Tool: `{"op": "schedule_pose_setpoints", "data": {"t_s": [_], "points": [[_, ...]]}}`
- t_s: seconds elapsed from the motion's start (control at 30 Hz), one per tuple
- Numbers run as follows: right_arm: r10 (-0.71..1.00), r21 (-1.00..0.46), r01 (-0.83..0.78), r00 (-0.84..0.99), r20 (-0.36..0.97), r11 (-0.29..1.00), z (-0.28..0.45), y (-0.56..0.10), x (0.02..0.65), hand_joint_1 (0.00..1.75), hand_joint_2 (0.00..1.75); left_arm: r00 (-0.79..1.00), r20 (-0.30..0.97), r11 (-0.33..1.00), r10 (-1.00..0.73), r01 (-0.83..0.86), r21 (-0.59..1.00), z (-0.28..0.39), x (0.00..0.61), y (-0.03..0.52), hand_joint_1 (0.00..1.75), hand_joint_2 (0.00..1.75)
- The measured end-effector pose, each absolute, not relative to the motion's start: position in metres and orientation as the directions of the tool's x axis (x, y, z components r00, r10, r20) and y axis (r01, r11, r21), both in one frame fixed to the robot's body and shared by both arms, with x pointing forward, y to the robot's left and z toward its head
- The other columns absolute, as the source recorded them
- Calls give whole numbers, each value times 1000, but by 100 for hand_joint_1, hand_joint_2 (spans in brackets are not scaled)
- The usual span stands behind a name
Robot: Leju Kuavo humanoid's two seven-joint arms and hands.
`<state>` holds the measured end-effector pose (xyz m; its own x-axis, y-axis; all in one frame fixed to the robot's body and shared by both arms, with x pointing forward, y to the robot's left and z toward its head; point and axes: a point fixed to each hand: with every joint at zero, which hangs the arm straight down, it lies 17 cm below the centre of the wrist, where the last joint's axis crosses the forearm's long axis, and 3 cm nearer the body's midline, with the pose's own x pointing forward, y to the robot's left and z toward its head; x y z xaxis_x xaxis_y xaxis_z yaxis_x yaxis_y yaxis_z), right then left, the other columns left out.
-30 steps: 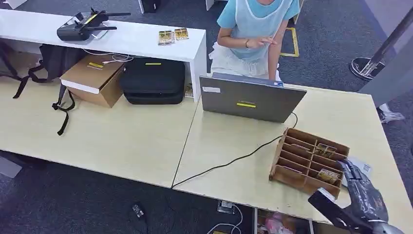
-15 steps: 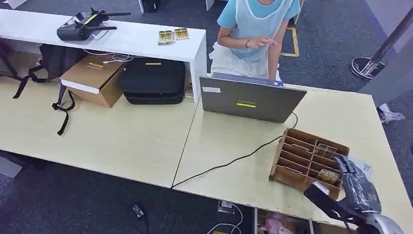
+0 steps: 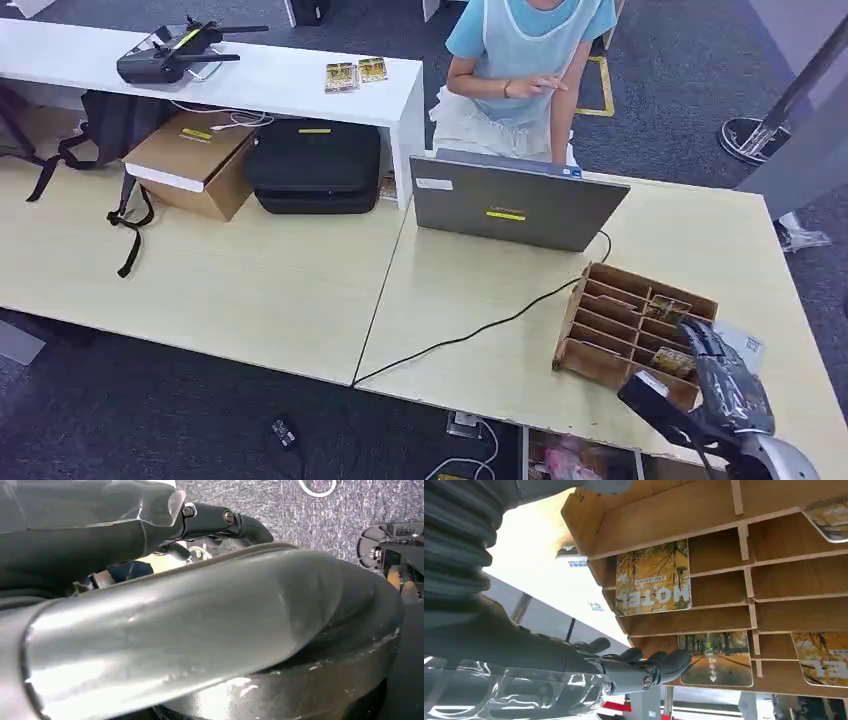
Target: Pass the card to the sensor for recognition and then transmit it.
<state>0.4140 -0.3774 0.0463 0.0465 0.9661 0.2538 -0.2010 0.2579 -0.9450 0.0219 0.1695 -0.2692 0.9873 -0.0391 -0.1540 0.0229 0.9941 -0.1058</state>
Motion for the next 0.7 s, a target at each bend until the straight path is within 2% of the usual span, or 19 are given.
{"op": "schedule_pose_setpoints", "data": {"t_s": [0.13, 0.2, 0.23, 0.27, 0.33, 0.37, 0.7], "points": [[967, -944, -206, 46, 252, 256, 45, -377, 415, 2, 175, 987, -155, 994, -30, 14, -106, -269, 22, 169, 0, 0], [967, -944, -208, 45, 252, 256, 44, -376, 416, 61, 175, 987, -156, 994, -26, 10, -105, -269, 22, 169, 0, 0], [967, -944, -208, 45, 252, 256, 44, -376, 416, 129, 175, 987, -156, 994, -25, 9, -105, -269, 22, 169, 0, 0], [967, -944, -209, 44, 252, 256, 44, -376, 416, 138, 175, 987, -156, 994, -23, 7, -106, -269, 22, 169, 0, 0], [967, -944, -209, 45, 251, 255, 43, -376, 416, 168, 175, 987, -157, 994, -18, 2, -106, -269, 22, 168, 0, 0], [967, -944, -210, 45, 251, 255, 43, -376, 417, 175, 175, 987, -157, 994, -15, -2, -106, -269, 22, 168, 0, 0], [963, -949, -162, 29, 269, 270, 59, -375, 431, 175, 175, 987, -163, 994, 13, -31, -109, -269, 21, 166, 0, 0]]}}
